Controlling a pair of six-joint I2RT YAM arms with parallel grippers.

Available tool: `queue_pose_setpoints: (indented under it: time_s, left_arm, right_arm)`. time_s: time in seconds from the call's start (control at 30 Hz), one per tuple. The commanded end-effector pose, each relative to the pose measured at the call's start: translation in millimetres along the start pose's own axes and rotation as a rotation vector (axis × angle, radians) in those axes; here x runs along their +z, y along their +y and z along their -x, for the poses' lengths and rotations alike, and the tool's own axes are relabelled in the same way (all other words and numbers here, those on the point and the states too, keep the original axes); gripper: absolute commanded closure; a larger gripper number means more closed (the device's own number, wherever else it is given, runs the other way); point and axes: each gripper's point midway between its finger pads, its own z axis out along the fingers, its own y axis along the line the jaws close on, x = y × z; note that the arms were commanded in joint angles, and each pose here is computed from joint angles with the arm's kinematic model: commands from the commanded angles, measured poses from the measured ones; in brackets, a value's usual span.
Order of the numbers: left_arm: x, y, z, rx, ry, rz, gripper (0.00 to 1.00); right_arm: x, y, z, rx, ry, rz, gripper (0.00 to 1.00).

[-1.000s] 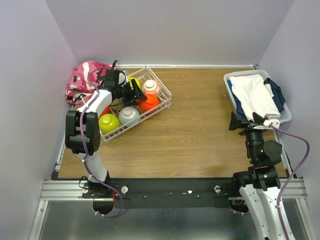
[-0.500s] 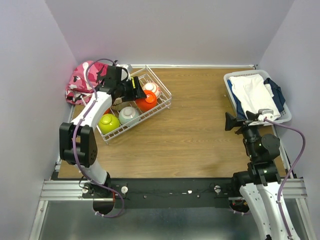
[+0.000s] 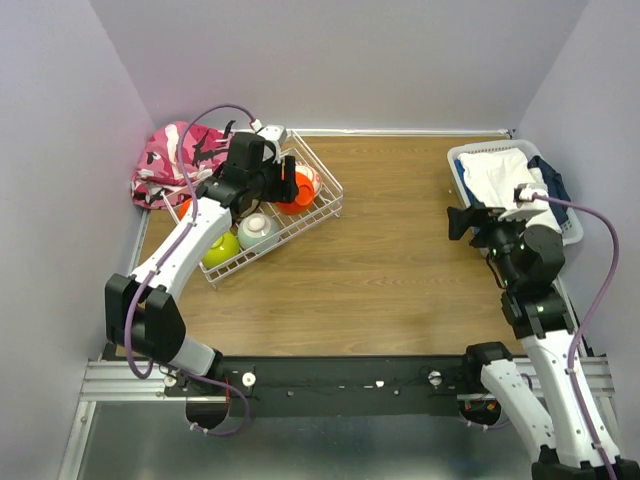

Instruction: Unload the bowls from the dish rack

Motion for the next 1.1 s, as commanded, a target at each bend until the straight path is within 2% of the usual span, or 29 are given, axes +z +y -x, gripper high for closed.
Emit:
queue_pose_setpoints:
  time_s: [0.0,0.17,0.4,0.5,0.63,0.7,0.83,0.9,0.97,1.0,1.07]
  left_arm:
    - [-19.8,-1.1,16.8,0.156,-0.113,0.079,0.54]
    - [-33.4,-18.4,17.8,0.296,-0.192,0.110,0.54]
    - [-52.8,-48.1,14.0,0.511,-0.303,0.121,0.55]
    - [-62.2,-59.2,13.6,0.586,-0.363,0.124,0.55]
    - [-71.9,-97.1,3.8,0.708,-0.451,0.072,0.54]
    - [-67.1,-103.4,-10.5,0.781,-0.442,0.067,0.54]
    - [-53.7,-103.1,-27.3,0.669,-0.353,0.083,0.50]
    - [-48.5,-108.5,-36.4,0.554,-0.311,0.054,0.40]
    - [-45.7,-107.3,-51.7,0.469,-0.272,0.038,0.35]
    - [-44.5,-109.5,-58.7,0.379,-0.260,0.022,0.30]
    - [-43.3,-109.9,-74.8,0.304,-0.224,-0.003,0.24]
  right_arm:
    - [9.2,0.0,-11.5,0.166,0.134,-0.069,0.00]
    - [30.4,28.1,-26.5,0.221,0.313,0.047,0.00]
    - [48.5,46.2,-53.5,0.292,0.549,0.097,0.00]
    - [49.1,53.3,-65.3,0.330,0.615,0.124,0.00]
    - [52.9,60.5,-77.7,0.375,0.675,0.146,0.00]
    - [52.9,61.8,-81.8,0.387,0.691,0.147,0.00]
    - [50.9,60.3,-97.9,0.396,0.722,0.143,0.00]
    - [41.9,64.7,-123.9,0.432,0.779,0.166,0.00]
    - [38.5,71.7,-138.5,0.454,0.798,0.196,0.00]
    - [29.2,78.9,-156.1,0.458,0.839,0.213,0.00]
    - [29.0,89.6,-163.4,0.438,0.830,0.241,0.00]
